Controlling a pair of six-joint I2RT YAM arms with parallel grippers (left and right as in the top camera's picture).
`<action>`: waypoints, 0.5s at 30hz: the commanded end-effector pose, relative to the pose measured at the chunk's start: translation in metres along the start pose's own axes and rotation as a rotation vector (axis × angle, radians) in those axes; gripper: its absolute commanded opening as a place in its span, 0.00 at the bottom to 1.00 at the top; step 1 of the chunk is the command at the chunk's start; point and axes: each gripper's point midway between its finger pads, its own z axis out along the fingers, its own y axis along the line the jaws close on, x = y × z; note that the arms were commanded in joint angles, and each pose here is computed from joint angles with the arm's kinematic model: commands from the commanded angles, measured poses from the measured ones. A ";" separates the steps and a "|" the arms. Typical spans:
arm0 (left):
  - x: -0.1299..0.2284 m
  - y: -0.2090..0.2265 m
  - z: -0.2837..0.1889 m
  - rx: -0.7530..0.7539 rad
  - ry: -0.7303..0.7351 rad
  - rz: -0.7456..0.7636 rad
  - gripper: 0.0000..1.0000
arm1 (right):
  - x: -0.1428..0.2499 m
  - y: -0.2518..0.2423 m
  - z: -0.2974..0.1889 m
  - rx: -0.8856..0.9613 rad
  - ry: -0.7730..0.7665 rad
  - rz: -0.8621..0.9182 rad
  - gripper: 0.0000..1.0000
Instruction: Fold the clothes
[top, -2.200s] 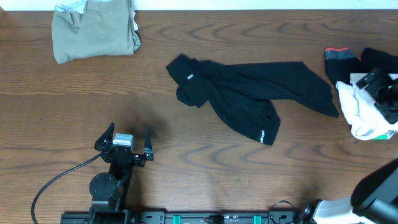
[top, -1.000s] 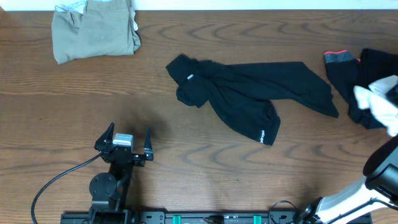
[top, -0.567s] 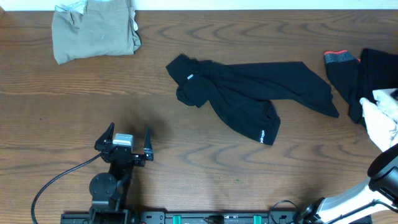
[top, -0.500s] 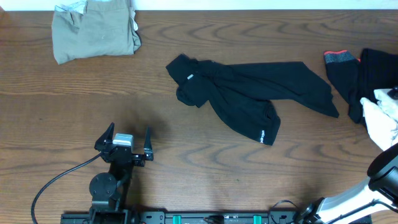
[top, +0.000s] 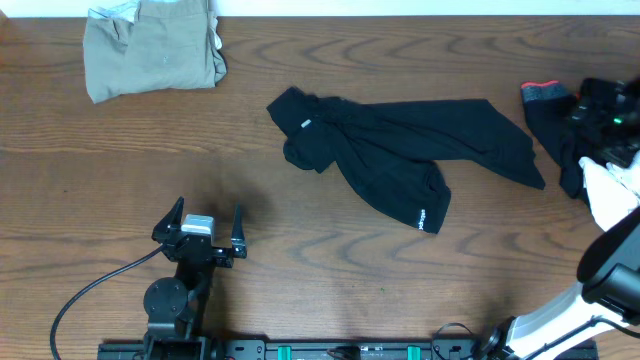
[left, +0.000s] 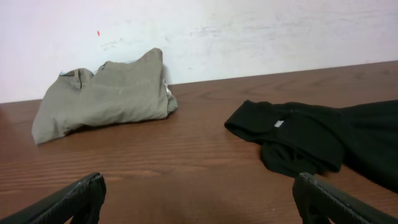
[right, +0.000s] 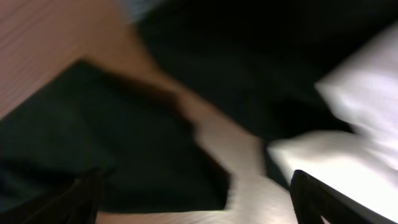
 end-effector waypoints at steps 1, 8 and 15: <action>0.015 -0.004 0.001 0.017 0.043 0.004 0.98 | 0.005 0.052 0.000 -0.119 0.000 -0.185 0.98; 0.015 -0.004 0.001 0.017 0.043 0.003 0.98 | 0.008 0.066 0.038 -0.006 0.020 -0.241 0.99; 0.015 -0.004 0.001 0.017 0.043 0.003 0.98 | 0.014 0.050 0.083 0.050 0.076 -0.209 0.98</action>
